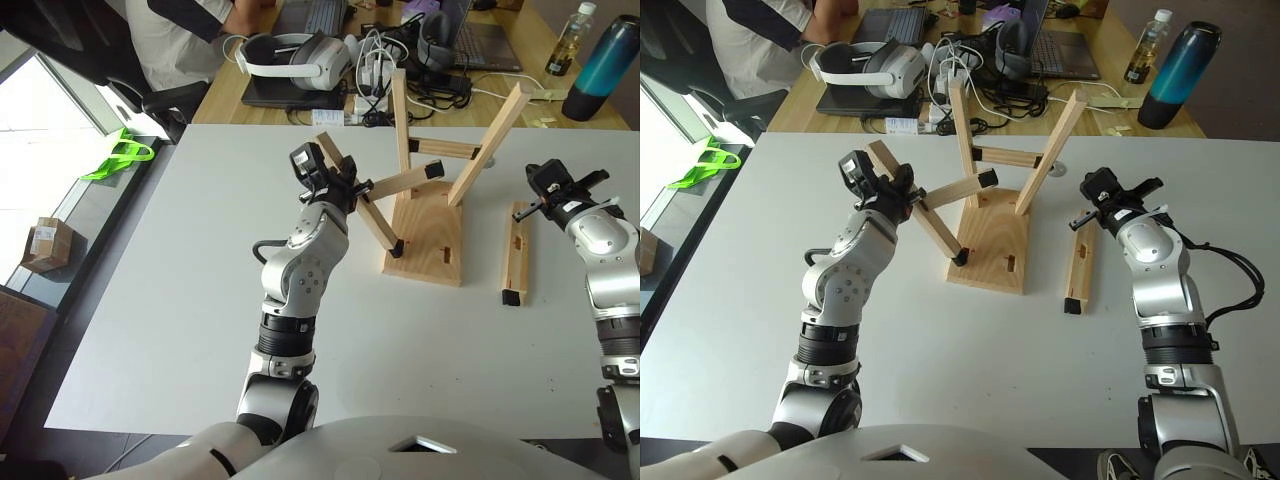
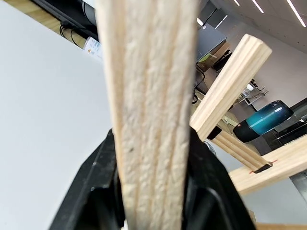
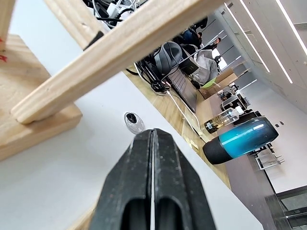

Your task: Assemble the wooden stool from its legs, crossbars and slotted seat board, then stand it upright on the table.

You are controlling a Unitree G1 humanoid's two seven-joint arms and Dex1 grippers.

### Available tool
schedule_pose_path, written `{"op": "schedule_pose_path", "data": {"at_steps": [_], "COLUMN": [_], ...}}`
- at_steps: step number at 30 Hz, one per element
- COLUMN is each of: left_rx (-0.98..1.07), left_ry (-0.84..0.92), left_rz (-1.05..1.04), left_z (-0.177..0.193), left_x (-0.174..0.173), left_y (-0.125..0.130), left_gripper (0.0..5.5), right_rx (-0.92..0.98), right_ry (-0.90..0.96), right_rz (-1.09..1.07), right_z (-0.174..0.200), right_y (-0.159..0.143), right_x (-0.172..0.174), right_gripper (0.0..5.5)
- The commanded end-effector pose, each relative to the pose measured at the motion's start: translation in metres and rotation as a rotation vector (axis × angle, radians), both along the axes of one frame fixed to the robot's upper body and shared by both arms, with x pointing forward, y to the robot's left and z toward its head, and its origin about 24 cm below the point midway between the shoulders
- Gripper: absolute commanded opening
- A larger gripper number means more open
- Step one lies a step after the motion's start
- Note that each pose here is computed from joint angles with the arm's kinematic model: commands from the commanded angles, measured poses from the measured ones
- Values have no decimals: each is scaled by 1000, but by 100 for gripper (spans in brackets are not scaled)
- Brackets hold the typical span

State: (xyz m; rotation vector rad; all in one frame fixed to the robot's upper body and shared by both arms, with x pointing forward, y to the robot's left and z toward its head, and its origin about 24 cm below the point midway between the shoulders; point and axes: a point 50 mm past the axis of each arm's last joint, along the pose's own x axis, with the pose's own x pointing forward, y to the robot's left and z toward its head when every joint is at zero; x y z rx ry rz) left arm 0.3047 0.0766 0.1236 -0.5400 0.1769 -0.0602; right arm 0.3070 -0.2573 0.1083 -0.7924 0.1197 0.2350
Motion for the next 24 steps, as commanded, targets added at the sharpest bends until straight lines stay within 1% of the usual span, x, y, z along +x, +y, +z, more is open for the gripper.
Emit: {"op": "schedule_pose_path", "data": {"at_steps": [1,4,6,10,13,17,19,24], "left_rx": [170,207,192,43,38,162,199,193], "left_ry": [-71,-137,-160,-202,-229,-296,-317,-372], "left_rz": [-19,-76,-136,-311,-391,-489,-492,-544], "left_z": [-6,-8,-13,-7,0,4,3,4], "left_x": [-4,-6,-6,-5,2,10,11,12], "left_y": [7,1,-6,-21,-10,3,1,-11], "left_gripper": [101,101,101,101,101,101,101,101], "right_rx": [8,5,10,24,31,31,31,37], "right_ry": [-4,-1,5,5,0,4,6,10], "right_rz": [-2,-5,-5,11,34,52,59,76], "right_z": [-2,-2,-2,1,3,5,5,6], "right_y": [-2,-4,-5,-2,1,0,1,4], "right_x": [-4,-5,-5,-3,-3,-3,-3,-2], "right_gripper": [0,0,0,0,0,0,0,0]}}
